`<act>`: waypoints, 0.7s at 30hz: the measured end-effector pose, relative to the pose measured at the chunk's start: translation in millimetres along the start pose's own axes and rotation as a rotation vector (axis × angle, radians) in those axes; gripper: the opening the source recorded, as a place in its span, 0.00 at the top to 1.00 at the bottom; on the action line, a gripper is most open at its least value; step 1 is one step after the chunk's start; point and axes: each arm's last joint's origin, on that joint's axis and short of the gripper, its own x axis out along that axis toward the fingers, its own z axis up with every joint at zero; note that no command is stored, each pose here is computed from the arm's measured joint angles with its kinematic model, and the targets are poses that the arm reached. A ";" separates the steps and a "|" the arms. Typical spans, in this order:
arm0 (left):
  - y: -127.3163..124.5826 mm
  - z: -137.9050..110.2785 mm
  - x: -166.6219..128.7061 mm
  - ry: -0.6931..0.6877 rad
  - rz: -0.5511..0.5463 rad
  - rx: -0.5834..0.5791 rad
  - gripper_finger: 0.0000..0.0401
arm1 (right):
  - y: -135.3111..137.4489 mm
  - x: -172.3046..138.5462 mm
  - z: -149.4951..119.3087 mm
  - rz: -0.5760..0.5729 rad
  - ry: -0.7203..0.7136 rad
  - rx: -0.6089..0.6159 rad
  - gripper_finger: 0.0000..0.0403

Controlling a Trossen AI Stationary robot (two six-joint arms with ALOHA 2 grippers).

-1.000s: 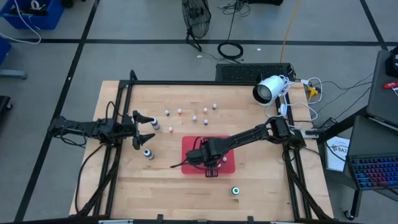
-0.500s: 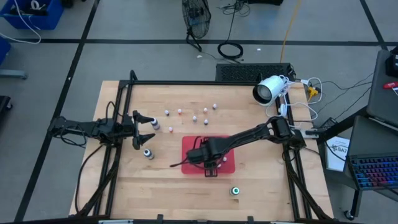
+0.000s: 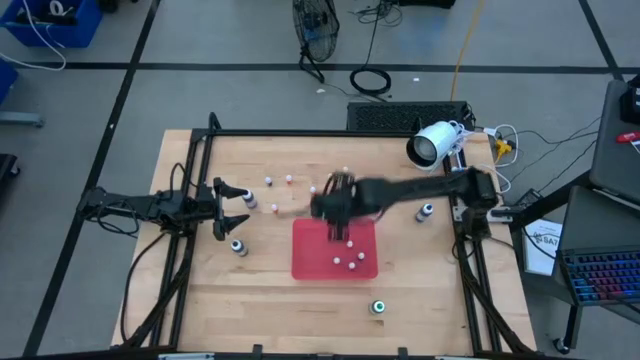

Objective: Pick & Place food coloring
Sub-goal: Put the small black food coloring bottle into the pink bin

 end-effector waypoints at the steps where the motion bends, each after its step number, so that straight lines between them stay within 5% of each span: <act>1: 0.0 0.0 0.0 0.000 0.000 0.000 0.02 | -16.0 -1.7 0.1 -0.007 -0.005 0.037 0.55; 7: 0.0 0.0 0.0 0.000 0.000 0.000 0.02 | -109.5 18.0 -9.2 -0.087 0.048 0.280 0.45; 11: 0.0 0.0 0.0 0.000 0.000 0.000 0.02 | -150.3 48.1 -18.2 -0.028 0.094 0.416 0.39; 21: 0.0 -0.1 0.0 0.001 0.000 0.001 0.02 | -154.3 110.1 -24.3 0.039 0.214 0.388 0.36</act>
